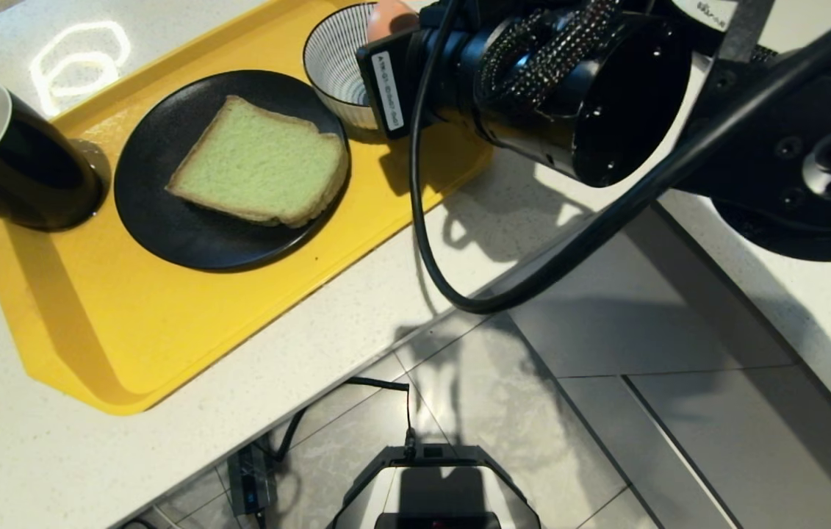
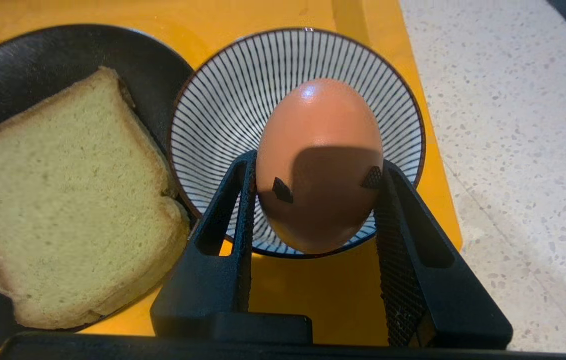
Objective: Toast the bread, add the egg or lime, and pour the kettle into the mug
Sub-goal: Put the egg in the bowl
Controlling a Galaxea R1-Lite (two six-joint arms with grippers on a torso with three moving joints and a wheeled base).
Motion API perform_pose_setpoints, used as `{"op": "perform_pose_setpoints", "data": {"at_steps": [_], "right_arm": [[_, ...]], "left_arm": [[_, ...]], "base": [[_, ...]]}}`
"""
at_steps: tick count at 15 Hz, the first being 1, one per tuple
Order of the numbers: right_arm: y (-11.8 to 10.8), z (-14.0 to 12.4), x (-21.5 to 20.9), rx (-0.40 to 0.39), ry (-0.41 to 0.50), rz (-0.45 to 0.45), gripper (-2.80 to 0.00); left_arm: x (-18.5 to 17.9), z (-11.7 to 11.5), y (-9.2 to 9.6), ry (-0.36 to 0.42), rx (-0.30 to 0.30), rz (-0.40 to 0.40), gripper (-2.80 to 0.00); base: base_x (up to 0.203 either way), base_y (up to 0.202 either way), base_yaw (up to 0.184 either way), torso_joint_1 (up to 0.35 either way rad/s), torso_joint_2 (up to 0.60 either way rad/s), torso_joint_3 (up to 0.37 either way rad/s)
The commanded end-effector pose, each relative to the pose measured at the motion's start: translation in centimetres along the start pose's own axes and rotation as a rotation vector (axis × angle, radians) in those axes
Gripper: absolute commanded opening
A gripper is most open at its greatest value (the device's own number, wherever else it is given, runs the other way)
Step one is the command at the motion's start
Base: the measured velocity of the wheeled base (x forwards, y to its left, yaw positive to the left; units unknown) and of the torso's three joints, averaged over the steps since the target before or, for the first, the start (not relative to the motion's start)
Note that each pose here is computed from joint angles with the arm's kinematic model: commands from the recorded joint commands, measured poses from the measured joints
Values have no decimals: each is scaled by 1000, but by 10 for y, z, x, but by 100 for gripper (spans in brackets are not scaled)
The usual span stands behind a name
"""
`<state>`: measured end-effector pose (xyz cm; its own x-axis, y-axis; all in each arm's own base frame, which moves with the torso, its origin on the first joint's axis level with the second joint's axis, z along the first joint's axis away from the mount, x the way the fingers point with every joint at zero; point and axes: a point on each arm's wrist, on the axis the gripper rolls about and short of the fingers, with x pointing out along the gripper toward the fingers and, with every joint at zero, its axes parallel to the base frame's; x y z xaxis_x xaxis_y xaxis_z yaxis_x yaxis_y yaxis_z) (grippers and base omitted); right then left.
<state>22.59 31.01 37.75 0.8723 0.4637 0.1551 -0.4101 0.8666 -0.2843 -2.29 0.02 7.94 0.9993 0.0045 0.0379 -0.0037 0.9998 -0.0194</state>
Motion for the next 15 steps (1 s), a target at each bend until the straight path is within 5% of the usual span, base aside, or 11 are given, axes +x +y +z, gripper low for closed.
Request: {"op": "perform_pose_setpoints", "data": {"at_steps": [1,15], "right_arm": [[-2,5,-4,5,-12,-2,-280],[11,-8,8,5,-12,-1,-280]], "left_arm": [[1,-4,0,13,-1,-1,-280],[1,-4,0,13,-1,0,-280]], "base": [[0,0,0,0,0,0],[0,0,0,0,0,0]]}}
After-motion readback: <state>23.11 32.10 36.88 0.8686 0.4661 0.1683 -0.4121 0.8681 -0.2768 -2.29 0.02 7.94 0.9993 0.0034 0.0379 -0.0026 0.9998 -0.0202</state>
